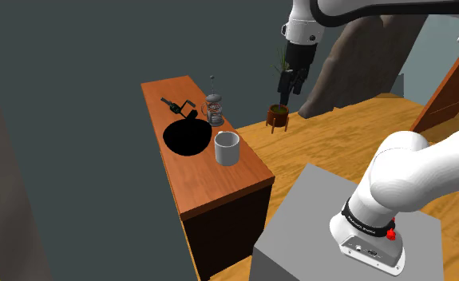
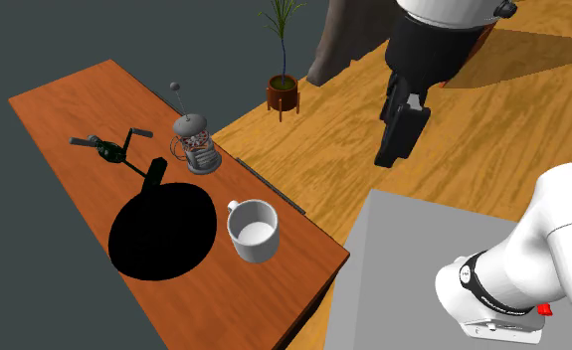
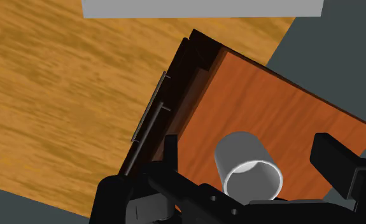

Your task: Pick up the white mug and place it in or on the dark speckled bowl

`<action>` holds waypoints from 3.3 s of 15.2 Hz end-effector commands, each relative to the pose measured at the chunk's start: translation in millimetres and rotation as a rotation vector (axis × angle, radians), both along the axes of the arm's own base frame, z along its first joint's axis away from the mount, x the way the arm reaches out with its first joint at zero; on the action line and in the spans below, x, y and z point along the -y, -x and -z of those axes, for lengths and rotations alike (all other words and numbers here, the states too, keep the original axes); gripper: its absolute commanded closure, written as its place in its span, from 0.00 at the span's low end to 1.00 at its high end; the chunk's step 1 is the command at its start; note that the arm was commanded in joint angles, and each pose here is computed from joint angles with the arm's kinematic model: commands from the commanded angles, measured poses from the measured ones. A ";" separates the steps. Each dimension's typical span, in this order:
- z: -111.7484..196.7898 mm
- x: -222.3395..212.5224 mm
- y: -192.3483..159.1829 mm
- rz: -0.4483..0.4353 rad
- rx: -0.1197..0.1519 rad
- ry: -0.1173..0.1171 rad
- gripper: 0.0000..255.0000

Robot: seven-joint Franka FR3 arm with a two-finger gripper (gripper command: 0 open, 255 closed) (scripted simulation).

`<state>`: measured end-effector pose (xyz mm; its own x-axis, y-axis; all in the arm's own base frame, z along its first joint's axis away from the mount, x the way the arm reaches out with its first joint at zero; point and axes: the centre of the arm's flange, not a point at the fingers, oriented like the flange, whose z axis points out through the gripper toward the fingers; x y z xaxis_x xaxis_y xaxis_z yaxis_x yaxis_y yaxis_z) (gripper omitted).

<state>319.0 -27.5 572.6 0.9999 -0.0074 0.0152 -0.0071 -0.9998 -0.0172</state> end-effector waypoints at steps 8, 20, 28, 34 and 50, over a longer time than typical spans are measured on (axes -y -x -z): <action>54.9 -45.0 -65.9 0.012 -0.035 0.012 0.00; 155.5 -118.7 -175.6 0.034 -0.095 0.033 0.00; 206.5 -138.3 -203.8 0.040 -0.112 0.039 0.00; 225.3 -137.9 -202.0 0.040 -0.112 0.039 0.00; 220.0 -137.9 -201.9 0.040 -0.112 0.039 1.00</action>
<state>521.1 110.3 350.0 0.9942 -0.0490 -0.0956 -0.0468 -0.9986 0.0252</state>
